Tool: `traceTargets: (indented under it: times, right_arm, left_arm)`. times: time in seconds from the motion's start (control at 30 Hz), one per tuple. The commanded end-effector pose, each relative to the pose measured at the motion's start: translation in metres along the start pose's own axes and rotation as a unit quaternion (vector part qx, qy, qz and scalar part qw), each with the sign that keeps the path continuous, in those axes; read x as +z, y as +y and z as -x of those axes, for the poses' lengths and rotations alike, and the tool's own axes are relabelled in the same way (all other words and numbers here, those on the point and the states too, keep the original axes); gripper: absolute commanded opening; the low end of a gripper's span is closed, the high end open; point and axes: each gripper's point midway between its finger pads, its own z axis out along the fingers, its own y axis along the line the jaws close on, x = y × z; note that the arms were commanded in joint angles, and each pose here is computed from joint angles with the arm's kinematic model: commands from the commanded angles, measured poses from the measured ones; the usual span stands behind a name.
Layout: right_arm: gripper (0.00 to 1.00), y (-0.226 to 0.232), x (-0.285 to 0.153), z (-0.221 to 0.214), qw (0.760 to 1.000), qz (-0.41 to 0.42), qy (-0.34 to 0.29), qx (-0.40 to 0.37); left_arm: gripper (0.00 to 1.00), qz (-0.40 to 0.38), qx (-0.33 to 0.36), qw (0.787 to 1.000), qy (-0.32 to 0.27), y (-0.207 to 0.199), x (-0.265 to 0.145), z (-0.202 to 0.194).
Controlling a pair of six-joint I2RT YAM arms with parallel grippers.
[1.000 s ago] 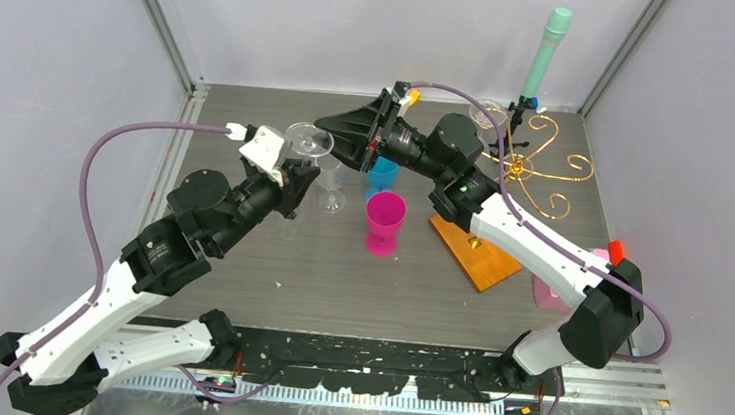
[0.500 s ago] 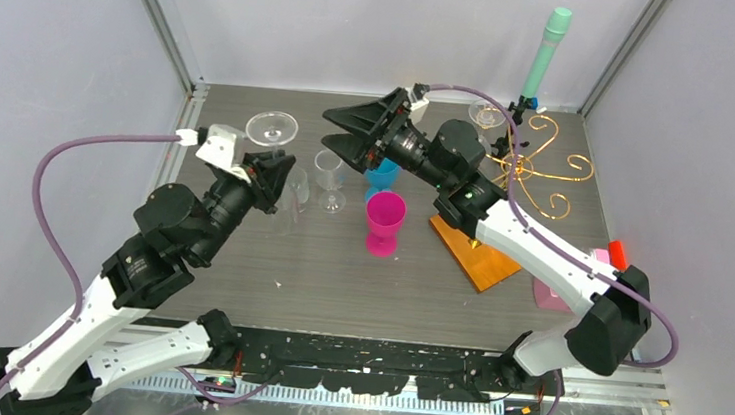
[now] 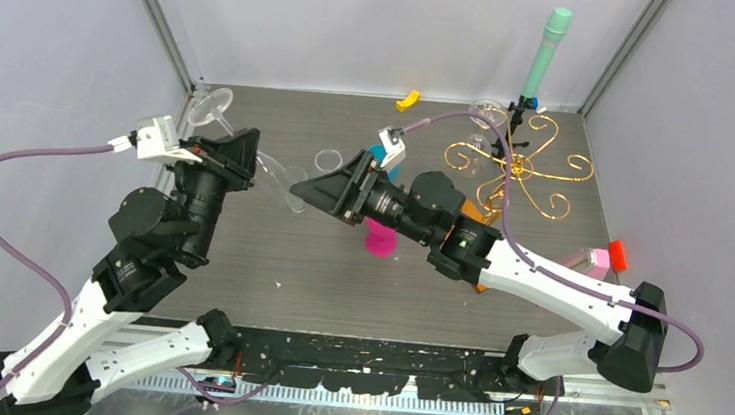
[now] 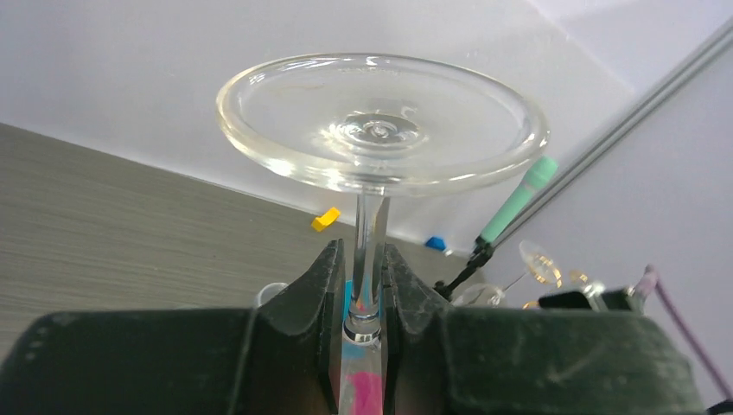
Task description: Take the wine glass off the wine glass rack
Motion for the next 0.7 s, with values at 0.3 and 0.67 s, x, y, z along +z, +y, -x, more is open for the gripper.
traceTargets:
  times: [0.3,0.67]
  right_arm:
    - [0.73,0.012,0.012,-0.020,0.997,0.048,-0.017,-0.064]
    - [0.47,0.065,-0.004,-0.015,0.977,0.201,-0.045,-0.060]
  left_arm:
    - [0.00,0.015,-0.197,0.977,-0.082,0.009,-0.019,0.055]
    - [0.00,0.001,-0.241,0.968,-0.074,0.010,-0.027,0.052]
